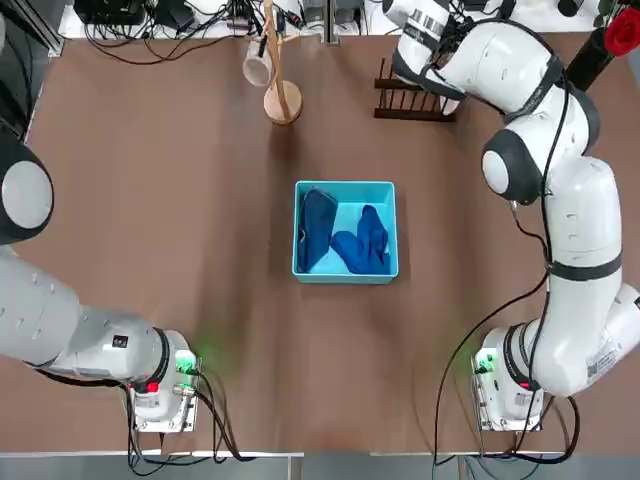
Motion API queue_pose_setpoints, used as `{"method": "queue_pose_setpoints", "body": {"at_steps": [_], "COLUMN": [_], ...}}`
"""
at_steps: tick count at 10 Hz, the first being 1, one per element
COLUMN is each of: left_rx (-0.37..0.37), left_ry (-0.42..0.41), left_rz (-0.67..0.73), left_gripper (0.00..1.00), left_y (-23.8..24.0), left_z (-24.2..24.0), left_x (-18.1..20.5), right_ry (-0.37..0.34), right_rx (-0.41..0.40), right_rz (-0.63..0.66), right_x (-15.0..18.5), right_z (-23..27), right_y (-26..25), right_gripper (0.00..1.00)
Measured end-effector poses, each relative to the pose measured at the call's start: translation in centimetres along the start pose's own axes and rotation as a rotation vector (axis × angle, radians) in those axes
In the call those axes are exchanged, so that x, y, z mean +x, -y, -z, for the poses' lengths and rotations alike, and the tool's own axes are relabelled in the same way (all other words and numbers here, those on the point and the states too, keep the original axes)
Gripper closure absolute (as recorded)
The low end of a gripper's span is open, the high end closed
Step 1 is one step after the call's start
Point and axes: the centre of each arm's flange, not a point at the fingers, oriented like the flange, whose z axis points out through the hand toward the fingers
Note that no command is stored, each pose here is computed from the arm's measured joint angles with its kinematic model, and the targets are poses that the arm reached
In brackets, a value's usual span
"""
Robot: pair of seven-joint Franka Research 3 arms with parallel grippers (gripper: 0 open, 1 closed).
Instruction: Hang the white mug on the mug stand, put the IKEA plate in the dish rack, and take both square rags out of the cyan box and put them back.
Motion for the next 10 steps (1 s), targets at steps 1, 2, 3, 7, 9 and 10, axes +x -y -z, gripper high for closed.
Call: {"method": "queue_pose_setpoints", "body": {"at_steps": [1, 2, 3, 7, 9, 10], "left_rx": [0.000, 0.008, 0.033, 0.053, 0.040, 0.034], "left_ry": [-0.002, 0.003, 0.004, -0.009, -0.004, -0.005], "left_rz": [-0.002, -0.014, -0.034, 0.021, 0.045, 0.056], "left_gripper": [0.00, 0.00, 0.00, 0.00, 0.00, 0.00], "left_y": [-0.2, -0.8, -1.6, -1.9, -0.9, -0.4], "left_z": [-0.6, -1.3, -1.7, -1.3, -1.2, -1.1], "left_x": [0.3, 0.7, 0.9, 1.1, 1.0, 1.0], "right_ry": [-0.007, -0.009, -0.009, 0.097, 0.173, 0.213], "right_rx": [0.011, 0.021, 0.031, 0.147, 0.273, 0.363], "right_rz": [-0.005, -0.012, -0.023, -0.052, -0.016, -0.015], "right_x": [0.1, 0.0, -0.1, -0.2, 1.9, 3.6], "right_z": [0.1, 0.3, 0.6, 2.9, 5.4, 5.8], "right_y": [0.1, 0.3, 0.5, -0.5, -6.2, -11.0], "right_gripper": [0.35, 0.26, 0.20, 0.15, 0.15, 0.15]}}
